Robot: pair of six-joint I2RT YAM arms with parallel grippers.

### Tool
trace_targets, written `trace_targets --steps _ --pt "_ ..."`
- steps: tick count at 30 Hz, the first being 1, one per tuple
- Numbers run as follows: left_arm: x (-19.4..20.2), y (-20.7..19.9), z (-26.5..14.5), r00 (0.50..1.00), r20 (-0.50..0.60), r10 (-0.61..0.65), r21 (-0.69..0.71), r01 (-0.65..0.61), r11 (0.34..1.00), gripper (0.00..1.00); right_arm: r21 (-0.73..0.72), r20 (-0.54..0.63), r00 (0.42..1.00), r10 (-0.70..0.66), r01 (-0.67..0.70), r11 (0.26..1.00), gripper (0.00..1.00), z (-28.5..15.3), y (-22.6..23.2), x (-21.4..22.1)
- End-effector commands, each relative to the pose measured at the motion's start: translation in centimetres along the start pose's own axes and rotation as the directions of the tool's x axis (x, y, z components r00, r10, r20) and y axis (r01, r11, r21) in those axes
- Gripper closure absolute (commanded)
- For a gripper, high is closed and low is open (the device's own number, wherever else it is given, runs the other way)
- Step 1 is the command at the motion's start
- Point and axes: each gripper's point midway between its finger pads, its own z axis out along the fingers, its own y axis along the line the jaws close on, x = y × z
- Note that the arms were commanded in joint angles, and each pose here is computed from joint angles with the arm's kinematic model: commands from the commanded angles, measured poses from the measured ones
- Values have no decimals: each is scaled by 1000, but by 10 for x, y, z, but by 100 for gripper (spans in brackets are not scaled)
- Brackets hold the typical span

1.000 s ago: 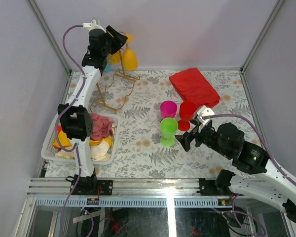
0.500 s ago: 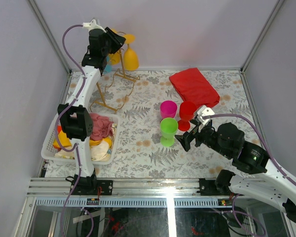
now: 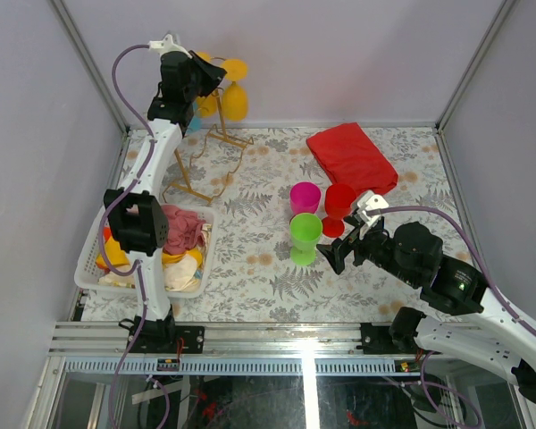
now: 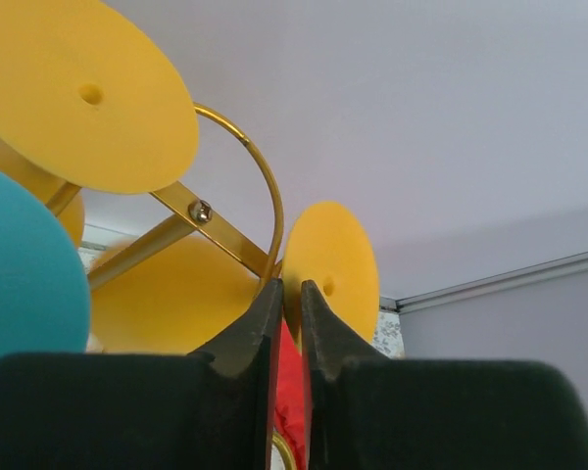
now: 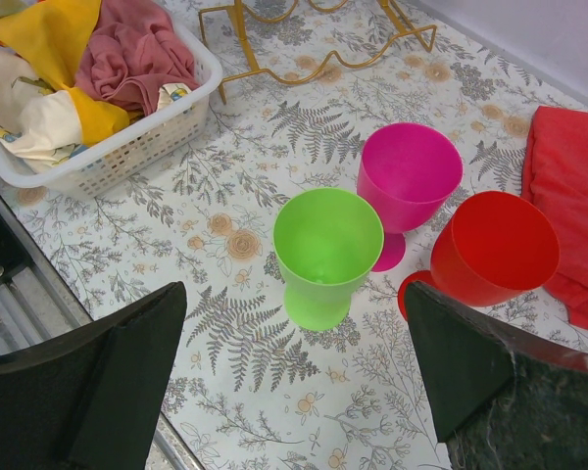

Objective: Take the wine glass off the wine glass rack
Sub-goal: Pick up the wine glass from the wine rack.

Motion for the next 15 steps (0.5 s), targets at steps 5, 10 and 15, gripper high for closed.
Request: trace_targets --steps 5,10,15 --pt "-24 -34 -15 997 48 -63 107 58 993 100 -23 76 997 1 1 1000 1 -8 3 -27" --pt "-26 -48 -18 994 29 -109 160 103 982 100 -21 80 997 3 -1 1000 1 -10 3 -28" --pt "-25 -64 -26 989 -4 -145 219 142 965 100 -23 82 997 6 -4 1000 1 -10 3 -28"
